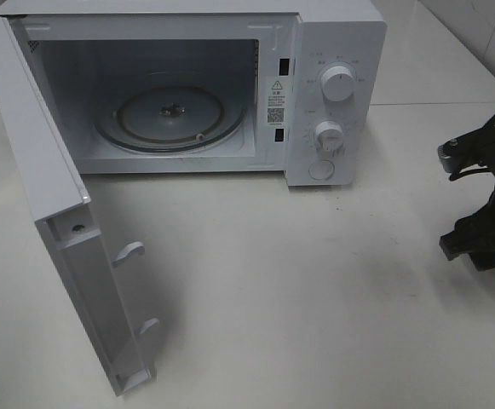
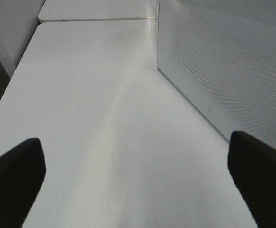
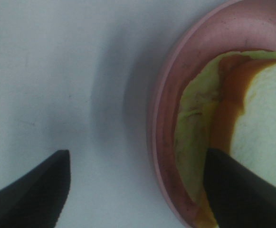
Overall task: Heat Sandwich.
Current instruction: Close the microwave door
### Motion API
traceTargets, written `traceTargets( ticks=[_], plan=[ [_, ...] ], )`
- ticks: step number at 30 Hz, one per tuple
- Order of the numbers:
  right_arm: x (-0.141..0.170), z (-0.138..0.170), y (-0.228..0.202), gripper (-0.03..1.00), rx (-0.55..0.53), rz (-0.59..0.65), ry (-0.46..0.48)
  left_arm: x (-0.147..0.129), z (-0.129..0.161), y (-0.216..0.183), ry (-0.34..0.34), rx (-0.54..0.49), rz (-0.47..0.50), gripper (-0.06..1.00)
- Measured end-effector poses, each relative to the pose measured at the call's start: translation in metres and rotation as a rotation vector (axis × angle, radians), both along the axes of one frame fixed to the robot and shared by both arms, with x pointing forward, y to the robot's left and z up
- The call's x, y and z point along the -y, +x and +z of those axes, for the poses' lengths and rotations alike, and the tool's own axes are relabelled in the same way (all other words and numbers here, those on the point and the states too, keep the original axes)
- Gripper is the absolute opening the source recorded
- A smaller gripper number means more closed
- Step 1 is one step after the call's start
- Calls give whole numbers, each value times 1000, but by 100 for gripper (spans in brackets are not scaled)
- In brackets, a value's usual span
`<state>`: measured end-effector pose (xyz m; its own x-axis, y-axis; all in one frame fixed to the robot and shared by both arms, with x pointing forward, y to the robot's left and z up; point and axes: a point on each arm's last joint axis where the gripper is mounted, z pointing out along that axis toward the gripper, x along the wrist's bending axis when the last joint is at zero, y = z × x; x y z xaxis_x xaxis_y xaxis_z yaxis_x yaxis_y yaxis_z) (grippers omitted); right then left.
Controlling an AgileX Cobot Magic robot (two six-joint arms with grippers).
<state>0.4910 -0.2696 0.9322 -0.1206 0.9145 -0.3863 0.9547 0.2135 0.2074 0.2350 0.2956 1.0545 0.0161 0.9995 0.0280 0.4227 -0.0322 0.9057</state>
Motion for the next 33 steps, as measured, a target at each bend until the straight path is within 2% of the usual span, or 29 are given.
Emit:
traceTargets(
  ticks=[3,13,23,33],
  plan=[
    [-2,11,-8,80,-12,-7,50,0,0,0,0,0,0,99],
    [-6,41,-27,80,-2,-14,153,0,0,0,0,0,0,99],
    [-8,82,-54,78,95,27,277,0,0,0,0,0,0,99],
    [-6,111,-85,78,164,64,357,0,0,0,0,0,0,99]
  ],
)
